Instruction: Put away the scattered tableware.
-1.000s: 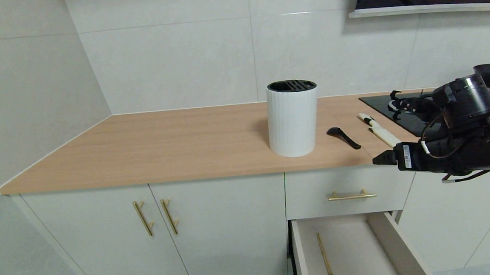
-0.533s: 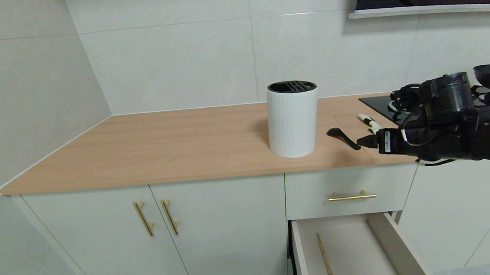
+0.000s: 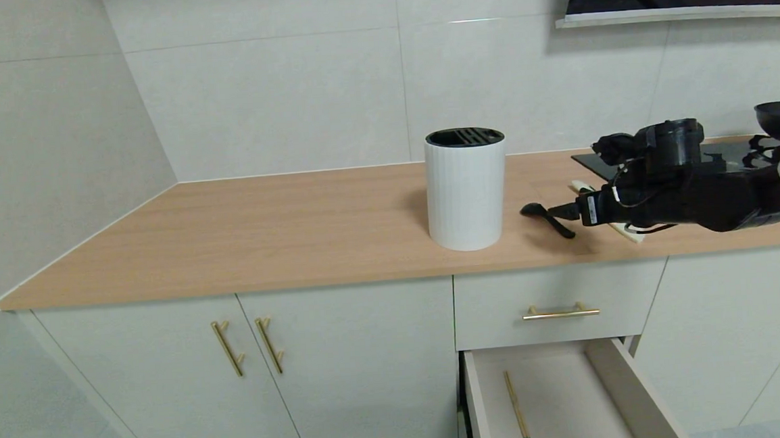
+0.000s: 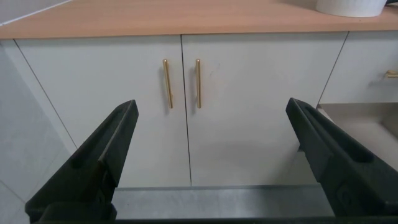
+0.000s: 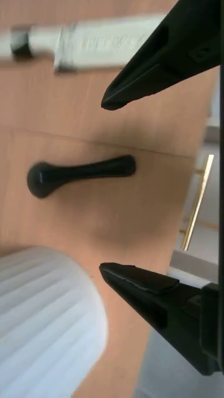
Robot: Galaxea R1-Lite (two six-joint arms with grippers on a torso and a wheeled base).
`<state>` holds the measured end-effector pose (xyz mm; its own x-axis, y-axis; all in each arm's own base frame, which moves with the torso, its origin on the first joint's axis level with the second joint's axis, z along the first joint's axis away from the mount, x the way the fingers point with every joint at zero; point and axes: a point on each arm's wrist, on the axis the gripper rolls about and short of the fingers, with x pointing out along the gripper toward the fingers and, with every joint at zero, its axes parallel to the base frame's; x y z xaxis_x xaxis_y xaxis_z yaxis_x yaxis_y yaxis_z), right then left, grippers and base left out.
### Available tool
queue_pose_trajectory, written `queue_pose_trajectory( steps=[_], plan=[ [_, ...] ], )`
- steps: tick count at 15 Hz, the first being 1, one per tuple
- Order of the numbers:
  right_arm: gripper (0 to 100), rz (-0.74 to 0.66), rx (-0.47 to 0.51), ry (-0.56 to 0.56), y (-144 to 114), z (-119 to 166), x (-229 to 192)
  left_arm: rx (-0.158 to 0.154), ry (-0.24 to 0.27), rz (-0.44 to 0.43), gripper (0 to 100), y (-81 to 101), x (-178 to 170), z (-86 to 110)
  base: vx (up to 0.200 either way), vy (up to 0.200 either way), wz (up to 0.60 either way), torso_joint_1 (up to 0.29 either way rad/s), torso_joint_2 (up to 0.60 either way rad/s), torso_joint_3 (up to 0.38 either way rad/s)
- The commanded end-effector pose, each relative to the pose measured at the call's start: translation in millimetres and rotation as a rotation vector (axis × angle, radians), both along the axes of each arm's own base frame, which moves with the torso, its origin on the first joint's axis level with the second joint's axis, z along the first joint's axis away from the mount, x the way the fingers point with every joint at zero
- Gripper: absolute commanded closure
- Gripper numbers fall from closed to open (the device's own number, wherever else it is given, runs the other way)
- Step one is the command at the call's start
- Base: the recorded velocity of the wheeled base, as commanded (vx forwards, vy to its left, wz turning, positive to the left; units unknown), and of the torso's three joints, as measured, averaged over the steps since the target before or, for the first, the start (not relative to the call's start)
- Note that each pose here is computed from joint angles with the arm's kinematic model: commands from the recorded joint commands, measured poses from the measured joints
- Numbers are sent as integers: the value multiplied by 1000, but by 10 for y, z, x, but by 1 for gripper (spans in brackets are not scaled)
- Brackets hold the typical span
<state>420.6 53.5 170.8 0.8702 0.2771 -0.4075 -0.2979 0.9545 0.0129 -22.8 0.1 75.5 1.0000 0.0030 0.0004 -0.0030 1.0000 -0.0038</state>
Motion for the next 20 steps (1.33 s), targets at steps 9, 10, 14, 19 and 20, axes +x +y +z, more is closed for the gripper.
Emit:
queue_pose_trajectory(
  steps=[9, 10, 14, 19, 20],
  plan=[
    [0, 43, -45, 71, -22, -514, 313, -1, 0, 0, 0, 0, 0, 0, 0, 0, 0, 0, 0, 0],
    [0, 43, -45, 74, -21, -531, 321, -1, 0, 0, 0, 0, 0, 0, 0, 0, 0, 0, 0, 0],
    [0, 43, -44, 63, 12, -581, 375, -1, 0, 0, 0, 0, 0, 0, 0, 0, 0, 0, 0, 0],
    [100, 14, -56, 53, 12, -641, 439, -1, 0, 0, 0, 0, 0, 0, 0, 0, 0, 0, 0, 0],
    [100, 13, -55, 55, 12, -649, 440, -1, 0, 0, 0, 0, 0, 0, 0, 0, 0, 0, 0, 0]
  ],
)
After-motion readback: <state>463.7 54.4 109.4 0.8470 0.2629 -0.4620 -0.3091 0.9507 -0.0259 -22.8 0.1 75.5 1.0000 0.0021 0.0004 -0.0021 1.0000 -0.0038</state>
